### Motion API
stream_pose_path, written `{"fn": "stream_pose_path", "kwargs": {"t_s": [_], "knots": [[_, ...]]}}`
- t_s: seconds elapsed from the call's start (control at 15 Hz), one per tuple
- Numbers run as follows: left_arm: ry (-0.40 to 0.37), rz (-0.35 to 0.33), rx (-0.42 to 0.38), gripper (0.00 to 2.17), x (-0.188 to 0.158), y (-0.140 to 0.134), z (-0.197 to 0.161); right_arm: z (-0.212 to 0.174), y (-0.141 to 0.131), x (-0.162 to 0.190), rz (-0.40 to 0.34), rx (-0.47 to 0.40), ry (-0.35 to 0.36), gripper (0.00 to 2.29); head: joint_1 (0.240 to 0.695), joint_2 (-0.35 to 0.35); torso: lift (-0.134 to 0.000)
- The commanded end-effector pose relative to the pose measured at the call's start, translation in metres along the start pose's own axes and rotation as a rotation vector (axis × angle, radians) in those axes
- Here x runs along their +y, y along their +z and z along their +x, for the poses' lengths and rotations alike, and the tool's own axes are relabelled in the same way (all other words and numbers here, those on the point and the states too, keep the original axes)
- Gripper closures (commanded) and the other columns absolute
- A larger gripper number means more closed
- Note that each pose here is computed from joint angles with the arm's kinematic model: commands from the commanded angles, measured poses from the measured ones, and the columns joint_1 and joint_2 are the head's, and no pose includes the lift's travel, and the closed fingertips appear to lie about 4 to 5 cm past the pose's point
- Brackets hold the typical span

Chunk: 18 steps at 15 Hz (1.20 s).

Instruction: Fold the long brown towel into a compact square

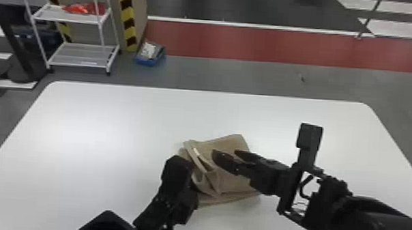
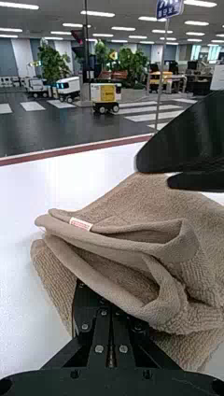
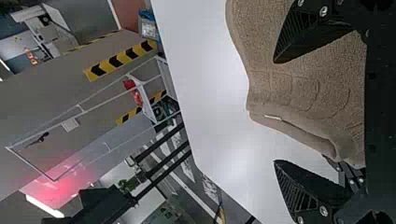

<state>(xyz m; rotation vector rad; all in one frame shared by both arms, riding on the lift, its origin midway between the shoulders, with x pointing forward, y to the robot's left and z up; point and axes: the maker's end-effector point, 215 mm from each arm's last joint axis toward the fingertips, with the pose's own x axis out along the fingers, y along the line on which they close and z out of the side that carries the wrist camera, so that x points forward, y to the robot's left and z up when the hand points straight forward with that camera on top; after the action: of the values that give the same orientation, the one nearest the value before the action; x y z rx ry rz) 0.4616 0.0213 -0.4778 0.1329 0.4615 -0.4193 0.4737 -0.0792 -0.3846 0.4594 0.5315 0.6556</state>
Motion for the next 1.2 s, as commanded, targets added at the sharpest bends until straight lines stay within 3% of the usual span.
{"fn": "stream_pose_path", "kwargs": {"t_s": [0.0, 0.07, 0.13, 0.4, 0.73, 0.93, 1.13], "knots": [[0.011, -0.004, -0.014, 2.13, 0.003, 0.004, 0.000, -0.031, 0.003, -0.013, 0.009, -0.034, -0.015, 0.77, 0.695, -0.064, -0.114], [0.013, -0.006, -0.022, 2.13, 0.004, 0.006, 0.000, -0.044, 0.004, -0.022, -0.001, -0.041, -0.030, 1.67, 0.695, -0.074, -0.114], [0.015, -0.010, -0.024, 2.13, 0.005, 0.006, 0.000, -0.059, -0.002, -0.034, -0.023, -0.022, -0.069, 2.15, 0.695, -0.083, -0.114], [0.022, -0.016, -0.020, 2.11, 0.007, 0.004, 0.001, -0.095, -0.034, -0.061, -0.033, 0.057, -0.173, 2.19, 0.695, -0.159, -0.114], [0.032, -0.022, -0.014, 2.11, 0.012, 0.000, -0.001, -0.100, -0.075, -0.040, 0.012, 0.118, -0.091, 2.19, 0.695, -0.180, -0.114], [0.033, -0.024, -0.015, 2.11, 0.012, -0.001, -0.001, -0.092, -0.089, -0.053, 0.015, 0.137, -0.110, 2.19, 0.695, -0.166, -0.114], [0.029, -0.025, -0.021, 2.11, 0.012, 0.003, -0.004, -0.065, -0.083, -0.067, -0.019, 0.135, -0.134, 2.19, 0.695, -0.165, -0.114]]}}
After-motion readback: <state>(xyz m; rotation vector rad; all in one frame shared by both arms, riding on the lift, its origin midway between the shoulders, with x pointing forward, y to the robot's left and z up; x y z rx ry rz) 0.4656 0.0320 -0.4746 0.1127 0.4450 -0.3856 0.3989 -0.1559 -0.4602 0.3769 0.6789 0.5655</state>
